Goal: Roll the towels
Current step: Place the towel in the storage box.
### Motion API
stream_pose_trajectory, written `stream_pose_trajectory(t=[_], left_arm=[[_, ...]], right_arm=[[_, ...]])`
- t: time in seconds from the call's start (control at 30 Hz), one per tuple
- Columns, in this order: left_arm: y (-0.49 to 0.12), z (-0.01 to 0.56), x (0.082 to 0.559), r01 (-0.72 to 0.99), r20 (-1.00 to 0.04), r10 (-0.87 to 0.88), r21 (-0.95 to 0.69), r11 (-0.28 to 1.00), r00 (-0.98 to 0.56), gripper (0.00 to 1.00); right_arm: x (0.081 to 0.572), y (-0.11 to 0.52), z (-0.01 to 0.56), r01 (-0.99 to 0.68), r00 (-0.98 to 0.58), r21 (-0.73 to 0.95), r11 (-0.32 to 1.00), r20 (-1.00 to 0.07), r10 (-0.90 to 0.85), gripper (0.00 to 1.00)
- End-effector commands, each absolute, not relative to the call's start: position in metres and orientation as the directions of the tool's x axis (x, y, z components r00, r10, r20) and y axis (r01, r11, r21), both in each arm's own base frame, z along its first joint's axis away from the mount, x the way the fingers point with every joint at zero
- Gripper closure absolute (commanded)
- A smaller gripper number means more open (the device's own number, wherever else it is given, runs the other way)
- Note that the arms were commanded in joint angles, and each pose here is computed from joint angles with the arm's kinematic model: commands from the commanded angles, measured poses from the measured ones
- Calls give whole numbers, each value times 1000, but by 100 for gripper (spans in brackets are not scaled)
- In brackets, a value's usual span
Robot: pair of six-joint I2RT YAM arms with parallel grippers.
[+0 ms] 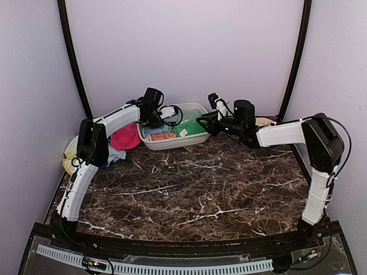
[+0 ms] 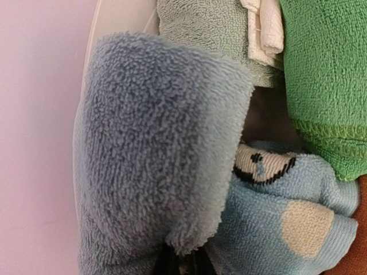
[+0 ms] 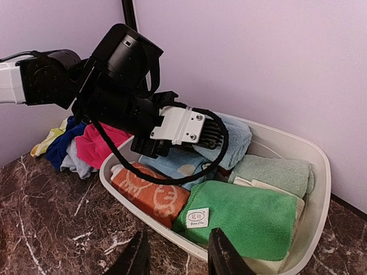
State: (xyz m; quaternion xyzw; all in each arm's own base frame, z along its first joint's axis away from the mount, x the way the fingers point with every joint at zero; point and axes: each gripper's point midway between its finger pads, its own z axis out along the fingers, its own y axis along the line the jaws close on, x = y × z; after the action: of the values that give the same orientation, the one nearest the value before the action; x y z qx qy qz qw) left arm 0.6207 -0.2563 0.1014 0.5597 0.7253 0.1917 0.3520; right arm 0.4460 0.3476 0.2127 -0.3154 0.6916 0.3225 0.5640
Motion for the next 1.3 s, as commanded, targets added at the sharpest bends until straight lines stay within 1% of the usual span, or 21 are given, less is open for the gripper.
stream_pose_trajectory(t=[0.0, 0.2, 0.37, 0.47, 0.57, 0.67, 0.87, 0.93, 1.03, 1.07, 1.17, 1.27], left_arm=[[-236, 140, 632, 632, -379, 908, 664, 400, -177, 89], [-228, 118, 618, 722, -477, 838, 478, 500, -265, 77], [-233, 112, 606, 761, -520, 800, 377, 528, -298, 66], [-238, 103, 599, 780, -537, 780, 316, 540, -322, 63], [-242, 92, 595, 791, -544, 765, 273, 548, -343, 64], [-248, 80, 590, 801, -543, 759, 239, 549, -359, 68], [-266, 75, 587, 800, -532, 773, 263, 539, -346, 87], [-270, 74, 586, 792, -525, 776, 277, 544, -349, 90], [-268, 73, 587, 765, -525, 756, 272, 584, -391, 91], [-265, 59, 587, 761, -510, 751, 254, 597, -420, 90], [-253, 50, 590, 737, -504, 725, 229, 636, -469, 88], [-243, 61, 596, 715, -530, 693, 214, 666, -488, 82]], right_arm=[[447, 349, 237, -808, -139, 93, 582, -990, -35, 66], [450, 349, 227, -803, -165, 99, 588, -985, -59, 67], [454, 349, 235, -795, -170, 108, 597, -984, -48, 67], [452, 348, 240, -792, -176, 122, 598, -984, -32, 67], [449, 347, 240, -791, -191, 141, 595, -981, -22, 67], [447, 345, 237, -785, -204, 146, 602, -978, -28, 67], [445, 342, 230, -780, -220, 150, 608, -974, -42, 67], [445, 342, 229, -779, -224, 153, 608, -974, -41, 67], [446, 343, 227, -779, -231, 159, 606, -972, -42, 67], [446, 343, 226, -779, -233, 161, 606, -971, -42, 67], [445, 343, 224, -780, -242, 167, 604, -969, -44, 67], [444, 343, 225, -780, -243, 167, 603, -969, -46, 66]])
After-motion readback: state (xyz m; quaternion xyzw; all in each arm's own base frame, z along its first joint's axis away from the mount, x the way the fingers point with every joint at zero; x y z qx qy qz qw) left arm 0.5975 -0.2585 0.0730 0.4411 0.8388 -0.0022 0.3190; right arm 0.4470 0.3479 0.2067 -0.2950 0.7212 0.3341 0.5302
